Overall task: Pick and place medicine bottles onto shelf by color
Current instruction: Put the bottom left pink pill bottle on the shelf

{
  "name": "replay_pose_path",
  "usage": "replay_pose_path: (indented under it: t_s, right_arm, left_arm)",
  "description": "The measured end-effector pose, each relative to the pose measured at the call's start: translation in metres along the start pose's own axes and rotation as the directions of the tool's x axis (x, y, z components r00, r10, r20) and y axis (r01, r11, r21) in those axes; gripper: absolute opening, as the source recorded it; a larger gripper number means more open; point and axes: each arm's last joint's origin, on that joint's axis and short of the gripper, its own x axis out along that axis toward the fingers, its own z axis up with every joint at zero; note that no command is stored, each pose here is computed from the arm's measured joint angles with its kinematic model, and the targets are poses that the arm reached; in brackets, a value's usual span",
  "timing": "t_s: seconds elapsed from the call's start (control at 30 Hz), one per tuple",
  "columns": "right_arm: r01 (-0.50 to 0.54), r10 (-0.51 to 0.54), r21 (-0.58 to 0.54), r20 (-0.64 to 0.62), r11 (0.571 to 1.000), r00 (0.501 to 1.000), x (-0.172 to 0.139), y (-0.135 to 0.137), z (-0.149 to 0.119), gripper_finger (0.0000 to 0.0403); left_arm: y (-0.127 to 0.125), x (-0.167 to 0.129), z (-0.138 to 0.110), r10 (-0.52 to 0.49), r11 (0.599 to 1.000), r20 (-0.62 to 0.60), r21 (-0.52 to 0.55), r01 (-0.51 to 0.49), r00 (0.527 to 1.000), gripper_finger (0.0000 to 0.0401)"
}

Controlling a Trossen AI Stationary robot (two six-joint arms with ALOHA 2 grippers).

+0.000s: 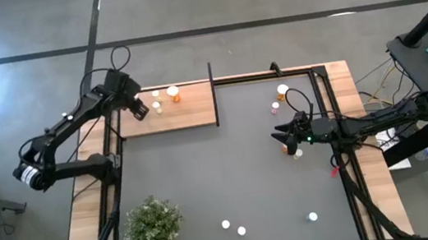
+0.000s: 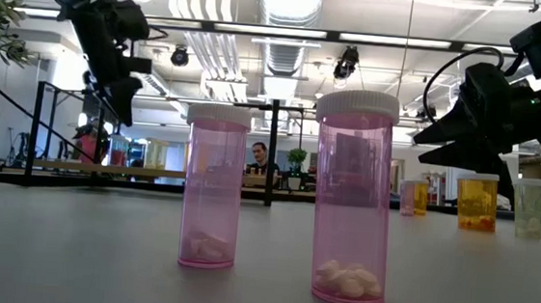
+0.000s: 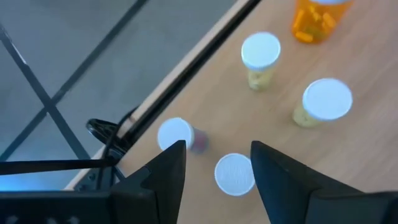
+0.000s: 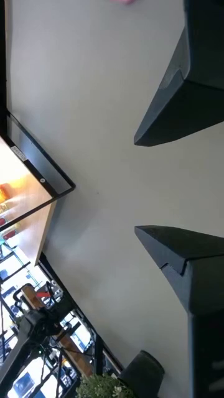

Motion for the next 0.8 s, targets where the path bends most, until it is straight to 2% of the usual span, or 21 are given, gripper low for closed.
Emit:
replay_pose_path:
  t_s: [0.2,0.4,0.6,0.8]
  right_arm:
    - [0.000,0.000,0.000,0.000,1.000,1.000,0.000,0.000,0.000,0.0210]
    - [0.000,0.000,0.000,0.000,1.000,1.000,0.000,0.000,0.000,0.0210]
    - [0.000,0.000,0.000,0.000,1.000,1.000,0.000,0.000,0.000,0.0210]
    - [0.000,0.000,0.000,0.000,1.000,1.000,0.000,0.000,0.000,0.0210]
  left_arm:
    - [-0.003,-0.019,0.000,0.006,1.000,0.077,0.002,-0.006,0.997,0.0164]
    - [-0.018,-0.038,0.006,-0.036,0.999,0.189,0.015,0.034,0.981,0.0164]
    - [-0.046,-0.050,0.015,-0.138,0.990,0.286,0.065,0.124,0.948,0.0164]
    - [-0.080,-0.060,0.024,-0.233,0.967,0.362,0.180,0.178,0.903,0.0164]
